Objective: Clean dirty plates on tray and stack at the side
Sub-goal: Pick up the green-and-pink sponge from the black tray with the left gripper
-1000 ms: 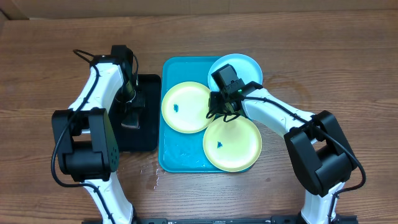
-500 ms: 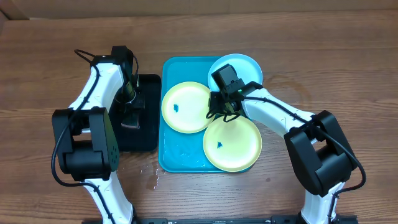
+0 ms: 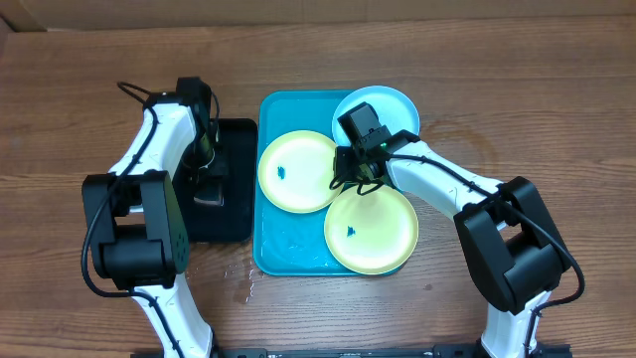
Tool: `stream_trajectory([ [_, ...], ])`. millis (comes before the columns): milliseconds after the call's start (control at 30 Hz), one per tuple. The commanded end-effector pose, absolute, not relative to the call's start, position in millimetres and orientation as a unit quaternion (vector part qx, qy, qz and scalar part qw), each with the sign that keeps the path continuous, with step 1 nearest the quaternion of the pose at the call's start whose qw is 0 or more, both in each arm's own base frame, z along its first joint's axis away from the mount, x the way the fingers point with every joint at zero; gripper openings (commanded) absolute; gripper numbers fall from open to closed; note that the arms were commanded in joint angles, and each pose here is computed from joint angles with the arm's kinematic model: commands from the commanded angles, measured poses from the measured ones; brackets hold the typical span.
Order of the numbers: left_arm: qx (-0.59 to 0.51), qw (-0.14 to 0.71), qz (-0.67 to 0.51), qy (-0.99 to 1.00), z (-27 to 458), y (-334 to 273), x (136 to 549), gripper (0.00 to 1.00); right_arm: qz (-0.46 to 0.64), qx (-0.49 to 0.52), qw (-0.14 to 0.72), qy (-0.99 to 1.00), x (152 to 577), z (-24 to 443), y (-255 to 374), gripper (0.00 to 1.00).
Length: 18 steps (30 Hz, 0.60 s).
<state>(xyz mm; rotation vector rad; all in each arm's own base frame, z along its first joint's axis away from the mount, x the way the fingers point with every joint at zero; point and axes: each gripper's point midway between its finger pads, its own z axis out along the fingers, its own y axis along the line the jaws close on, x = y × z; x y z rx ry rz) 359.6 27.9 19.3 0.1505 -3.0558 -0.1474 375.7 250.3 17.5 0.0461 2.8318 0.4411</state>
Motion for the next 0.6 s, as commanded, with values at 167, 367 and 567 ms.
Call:
stream_trajectory([
  [167, 0.027, 0.04, -0.007, -0.999, 5.3, 19.9, 357.3, 0.19, 0.15, 0.015, 0.134, 0.979, 373.6, 12.3, 250.9, 0.11],
  [367, 0.025, 0.034, 0.01, -0.999, 8.6, 15.1, 360.8, 0.04, 0.149, 0.015, 0.132, 0.98, 372.7, 12.0, 250.5, 0.11],
  [567, 0.051, -0.013, 0.064, -0.997, 40.5, 14.8, 370.3, 0.04, 0.147, 0.015, 0.127, 0.981, 370.2, 11.0, 249.6, 0.18],
])
